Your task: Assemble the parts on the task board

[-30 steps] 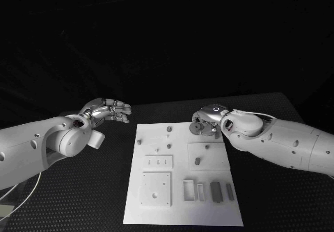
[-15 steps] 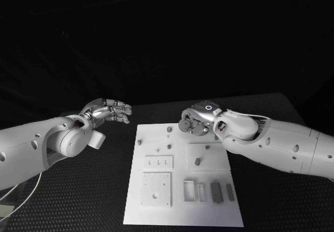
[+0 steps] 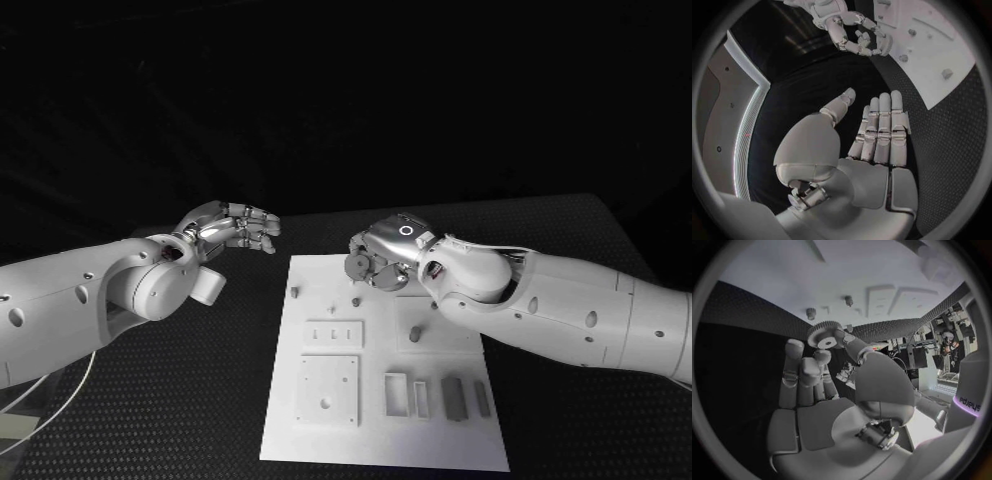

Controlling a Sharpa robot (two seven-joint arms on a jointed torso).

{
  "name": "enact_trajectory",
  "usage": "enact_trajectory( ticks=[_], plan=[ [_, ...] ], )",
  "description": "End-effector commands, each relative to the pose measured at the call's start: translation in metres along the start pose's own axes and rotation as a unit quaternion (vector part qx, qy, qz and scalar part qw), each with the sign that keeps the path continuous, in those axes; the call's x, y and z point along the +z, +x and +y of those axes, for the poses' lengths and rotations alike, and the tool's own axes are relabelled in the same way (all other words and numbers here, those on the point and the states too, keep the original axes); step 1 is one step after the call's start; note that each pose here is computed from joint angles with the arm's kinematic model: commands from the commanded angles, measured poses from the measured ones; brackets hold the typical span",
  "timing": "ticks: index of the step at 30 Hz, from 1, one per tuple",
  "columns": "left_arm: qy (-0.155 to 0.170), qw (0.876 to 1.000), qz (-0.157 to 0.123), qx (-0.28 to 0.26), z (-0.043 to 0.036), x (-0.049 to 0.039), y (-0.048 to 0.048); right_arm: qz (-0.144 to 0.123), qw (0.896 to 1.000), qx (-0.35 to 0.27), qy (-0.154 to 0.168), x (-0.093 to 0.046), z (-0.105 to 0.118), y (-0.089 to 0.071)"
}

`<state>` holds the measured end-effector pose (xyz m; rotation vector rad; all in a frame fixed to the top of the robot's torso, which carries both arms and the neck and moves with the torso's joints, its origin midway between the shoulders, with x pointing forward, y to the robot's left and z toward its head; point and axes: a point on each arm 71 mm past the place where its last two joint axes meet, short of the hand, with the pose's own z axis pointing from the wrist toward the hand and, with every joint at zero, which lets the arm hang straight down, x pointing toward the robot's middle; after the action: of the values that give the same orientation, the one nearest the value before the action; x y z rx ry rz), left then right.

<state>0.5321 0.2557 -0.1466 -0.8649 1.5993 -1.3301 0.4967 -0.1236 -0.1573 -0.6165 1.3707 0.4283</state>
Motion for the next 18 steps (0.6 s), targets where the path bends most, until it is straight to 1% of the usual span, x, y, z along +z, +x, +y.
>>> enact_trajectory(
  ticks=[1, 8, 13, 18],
  plan=[
    [0.006, 1.000, 0.008, -0.004, -0.0018, 0.0010, 0.0029, -0.005, 1.000, -0.016, -0.008, 0.002, 0.009, 0.004],
    [0.004, 1.000, 0.004, -0.003, -0.0012, 0.0003, 0.0004, 0.004, 1.000, -0.012, -0.016, 0.007, 0.017, 0.015],
    [0.004, 1.000, 0.006, -0.003, -0.0012, 0.0007, 0.0012, 0.010, 1.000, -0.016, -0.014, 0.010, 0.016, 0.021],
    [0.004, 1.000, 0.007, -0.004, -0.0013, 0.0011, 0.0019, 0.004, 1.000, -0.020, -0.007, 0.012, 0.013, 0.027]
  ],
)
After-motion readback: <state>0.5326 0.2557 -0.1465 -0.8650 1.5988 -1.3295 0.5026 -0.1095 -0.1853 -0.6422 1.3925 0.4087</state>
